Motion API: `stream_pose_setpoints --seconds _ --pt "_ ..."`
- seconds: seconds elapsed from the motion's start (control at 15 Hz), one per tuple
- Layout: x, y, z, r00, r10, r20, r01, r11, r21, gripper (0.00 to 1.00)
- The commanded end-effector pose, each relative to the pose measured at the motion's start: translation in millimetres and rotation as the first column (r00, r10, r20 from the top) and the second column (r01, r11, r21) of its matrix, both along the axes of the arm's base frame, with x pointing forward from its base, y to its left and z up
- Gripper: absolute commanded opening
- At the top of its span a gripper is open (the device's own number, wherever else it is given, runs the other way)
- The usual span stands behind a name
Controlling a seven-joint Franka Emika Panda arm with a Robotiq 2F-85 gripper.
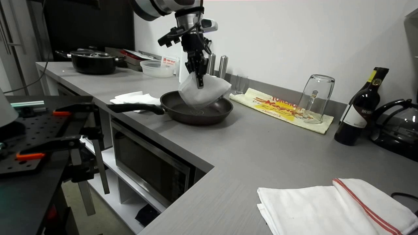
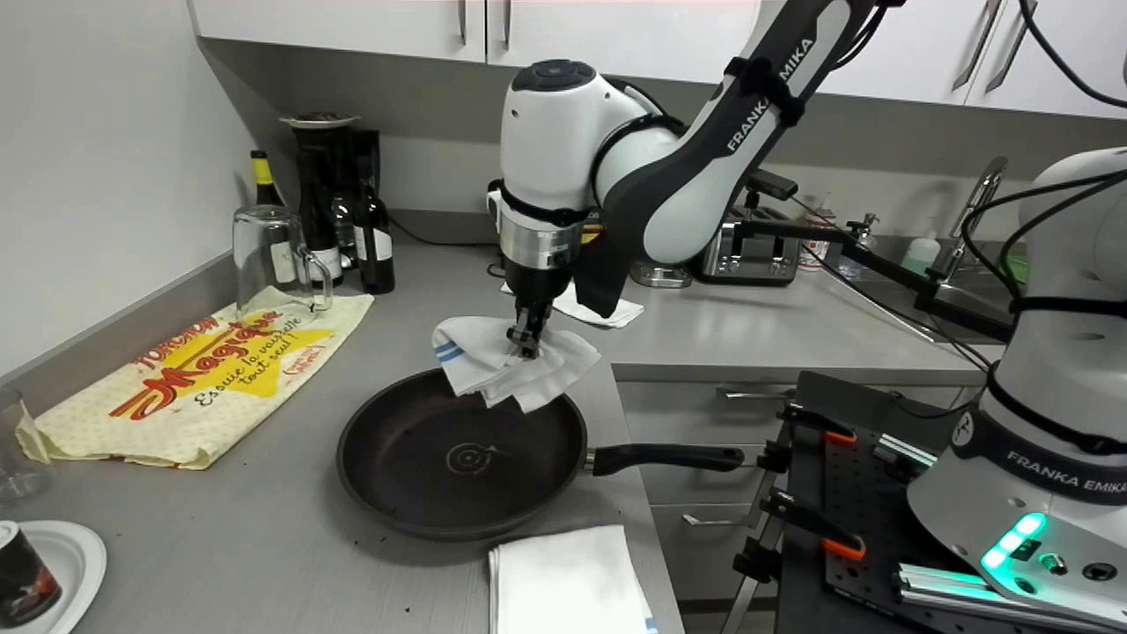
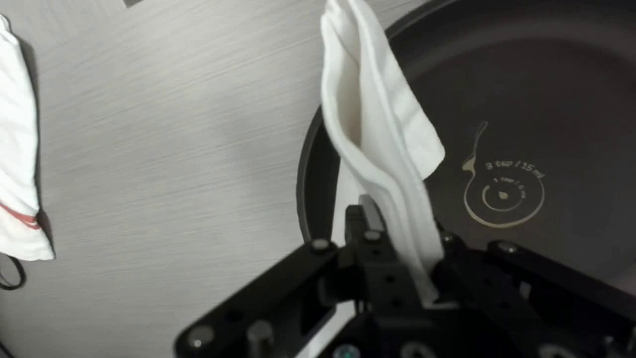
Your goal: Use the towel on the left to wipe the pan
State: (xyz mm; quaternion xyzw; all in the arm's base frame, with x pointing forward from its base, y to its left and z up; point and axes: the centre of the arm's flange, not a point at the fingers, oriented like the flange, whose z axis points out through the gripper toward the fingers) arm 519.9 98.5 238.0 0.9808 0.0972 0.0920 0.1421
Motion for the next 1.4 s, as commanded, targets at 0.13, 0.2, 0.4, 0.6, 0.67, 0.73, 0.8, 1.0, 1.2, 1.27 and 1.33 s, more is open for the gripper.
stream_pose_setpoints --seconds 0.13,0.2,0.4,0.6,0.67,0.73,0.8,1.0,1.2,1.27,1.33 --pt "-8.1 5.2 -31.4 1.0 -0.001 0.019 0.002 0.996 -0.091 0.03" --pt "-8.5 6.1 -37.9 1.0 -0.001 0.019 0.003 0.995 -0.104 0.03" --pt "-9.9 9.3 -57.0 1.0 0.0 0.018 0.003 0.991 -0.136 0.03" --pt "-4.5 15.0 -69.1 1.0 0.004 0.024 0.0 0.988 -0.153 0.03" --pt "-1.1 17.1 -71.2 1.0 0.004 0.028 0.001 0.988 -0.155 0.03" --pt "2.3 18.9 -73.0 0.999 0.003 0.033 0.003 0.988 -0.156 0.03" --pt "6.8 20.2 -74.6 0.999 0.005 0.041 0.002 0.987 -0.158 0.03" --pt "20.9 17.2 -80.3 0.998 0.017 0.067 -0.004 0.983 -0.183 0.03" --pt "32.0 7.1 -84.0 0.996 0.018 0.082 0.0 0.979 -0.206 0.03" --pt "35.1 4.3 -85.0 0.996 0.015 0.085 0.003 0.978 -0.21 0.03" --pt "36.7 1.9 -87.0 0.997 0.01 0.081 0.008 0.977 -0.212 0.03"
